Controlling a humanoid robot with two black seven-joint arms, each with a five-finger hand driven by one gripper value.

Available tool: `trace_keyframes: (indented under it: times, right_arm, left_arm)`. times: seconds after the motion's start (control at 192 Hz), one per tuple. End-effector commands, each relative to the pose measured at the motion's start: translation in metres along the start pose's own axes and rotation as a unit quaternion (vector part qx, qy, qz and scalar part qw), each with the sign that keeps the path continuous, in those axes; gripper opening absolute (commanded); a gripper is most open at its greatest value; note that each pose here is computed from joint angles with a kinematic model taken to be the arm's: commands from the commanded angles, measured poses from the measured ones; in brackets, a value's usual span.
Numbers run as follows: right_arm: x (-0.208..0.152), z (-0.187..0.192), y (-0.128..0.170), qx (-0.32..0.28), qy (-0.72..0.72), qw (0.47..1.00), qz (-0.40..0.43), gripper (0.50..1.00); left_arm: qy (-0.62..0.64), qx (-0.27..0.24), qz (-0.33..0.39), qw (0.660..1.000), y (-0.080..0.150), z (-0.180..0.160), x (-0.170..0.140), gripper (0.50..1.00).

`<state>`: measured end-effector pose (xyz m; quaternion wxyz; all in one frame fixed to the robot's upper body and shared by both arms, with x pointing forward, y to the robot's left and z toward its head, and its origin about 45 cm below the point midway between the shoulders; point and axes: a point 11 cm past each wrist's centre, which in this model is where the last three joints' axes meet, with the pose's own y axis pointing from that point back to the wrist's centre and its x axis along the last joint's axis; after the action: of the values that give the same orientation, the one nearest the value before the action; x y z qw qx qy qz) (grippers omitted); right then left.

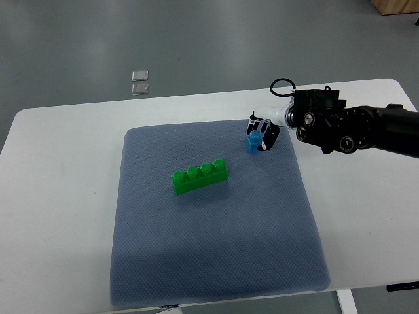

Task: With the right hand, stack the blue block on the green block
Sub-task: 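Close the right hand fingers to grip the blue block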

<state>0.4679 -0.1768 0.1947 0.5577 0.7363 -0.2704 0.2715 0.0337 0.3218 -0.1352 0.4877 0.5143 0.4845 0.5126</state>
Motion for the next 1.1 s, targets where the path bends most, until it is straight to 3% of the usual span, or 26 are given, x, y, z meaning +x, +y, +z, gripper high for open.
trace_keyframes:
  times: [0.0, 0.458, 0.599, 1.093]
  right_arm:
    - [0.001, 0.0, 0.0, 0.0, 0.001, 1.0, 0.001, 0.758]
    - [-0.003, -0.012, -0.006, 0.007, 0.004, 1.0, 0.0, 0.752]
    - [-0.003, -0.011, -0.006, 0.008, 0.003, 1.0, 0.001, 0.711]
    - [-0.001, -0.013, -0.004, 0.012, 0.002, 1.0, -0.002, 0.715]
  left_arm:
    - [0.0, 0.0, 0.001, 1.0, 0.0, 0.0, 0.001, 1.0]
    - [0.001, 0.002, 0.002, 1.0, 0.0, -0.002, 0.001, 1.0]
    - [0.001, 0.002, 0.002, 1.0, 0.0, -0.002, 0.001, 1.0]
    - [0.001, 0.002, 0.002, 1.0, 0.0, -0.002, 0.001, 1.0]
